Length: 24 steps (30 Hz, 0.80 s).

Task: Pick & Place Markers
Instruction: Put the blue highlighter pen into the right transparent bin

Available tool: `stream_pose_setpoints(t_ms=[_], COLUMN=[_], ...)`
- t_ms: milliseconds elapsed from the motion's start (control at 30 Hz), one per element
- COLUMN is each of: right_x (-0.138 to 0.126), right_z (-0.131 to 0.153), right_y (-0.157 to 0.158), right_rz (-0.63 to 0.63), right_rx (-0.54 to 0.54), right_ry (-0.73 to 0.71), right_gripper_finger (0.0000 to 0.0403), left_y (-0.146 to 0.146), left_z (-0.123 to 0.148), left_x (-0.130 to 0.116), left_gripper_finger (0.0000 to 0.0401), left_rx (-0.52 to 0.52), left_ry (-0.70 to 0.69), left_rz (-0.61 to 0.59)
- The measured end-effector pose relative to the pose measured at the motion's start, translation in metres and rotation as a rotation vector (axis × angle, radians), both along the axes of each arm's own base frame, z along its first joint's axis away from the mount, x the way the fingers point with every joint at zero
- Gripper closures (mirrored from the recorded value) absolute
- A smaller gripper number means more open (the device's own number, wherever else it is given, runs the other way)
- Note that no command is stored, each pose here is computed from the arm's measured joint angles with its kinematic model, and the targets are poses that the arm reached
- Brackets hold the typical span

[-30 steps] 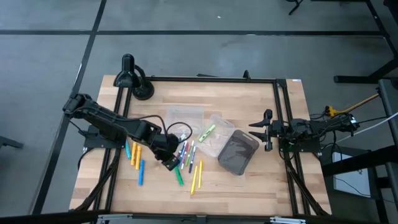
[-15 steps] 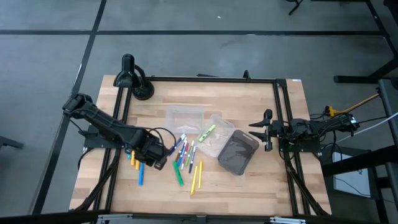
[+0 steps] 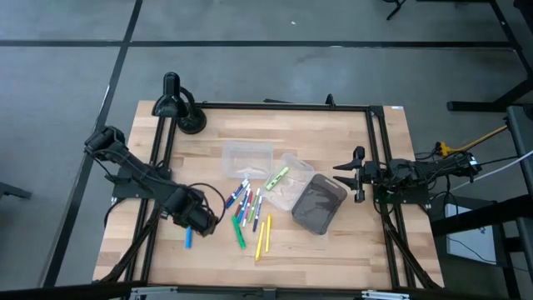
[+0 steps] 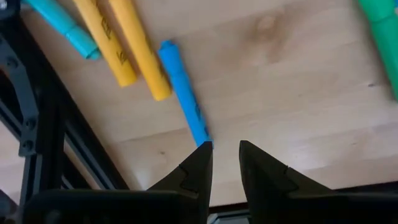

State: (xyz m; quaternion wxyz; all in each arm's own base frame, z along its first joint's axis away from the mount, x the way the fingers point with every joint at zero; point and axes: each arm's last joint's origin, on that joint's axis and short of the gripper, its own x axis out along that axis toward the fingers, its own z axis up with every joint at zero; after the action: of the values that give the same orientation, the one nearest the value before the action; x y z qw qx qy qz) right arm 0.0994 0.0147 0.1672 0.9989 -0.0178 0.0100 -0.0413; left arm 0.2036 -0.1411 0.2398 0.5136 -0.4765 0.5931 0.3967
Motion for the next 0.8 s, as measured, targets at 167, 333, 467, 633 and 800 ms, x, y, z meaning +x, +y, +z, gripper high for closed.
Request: stream_pose_setpoints(t_ms=[167, 333, 467, 633, 800], right_x=[0.000, 0.000, 0.000, 0.000, 0.000], right_z=[0.000, 0.000, 0.000, 0.000, 0.000], right_y=[0.000, 0.000, 0.000, 0.000, 0.000], right_rz=[0.000, 0.000, 0.000, 0.000, 0.000], right_rx=[0.000, 0.000, -0.002, -0.001, -0.002], right_ry=[0.000, 0.000, 0.000, 0.000, 0.000], right_gripper_finger=[0.0251, 0.0251, 0.0251, 0.0251, 0.0251], left_y=[-0.012, -0.020, -0.023, -0.024, -0.026], left_z=[-0.008, -0.017, -0.025, -0.033, -0.040], left_x=[-0.002, -0.001, 0.001, 0.005, 0.006], left_gripper_finger=[0.0324, 0.0298, 0.0264, 0.0234, 0.0228], left_rx=[0.008, 0.032, 0.041, 0.067, 0.069], left_ry=[0.032, 0.068, 0.105, 0.134, 0.191], left_rz=[0.019, 0.021, 0.030, 0.059, 0.164])
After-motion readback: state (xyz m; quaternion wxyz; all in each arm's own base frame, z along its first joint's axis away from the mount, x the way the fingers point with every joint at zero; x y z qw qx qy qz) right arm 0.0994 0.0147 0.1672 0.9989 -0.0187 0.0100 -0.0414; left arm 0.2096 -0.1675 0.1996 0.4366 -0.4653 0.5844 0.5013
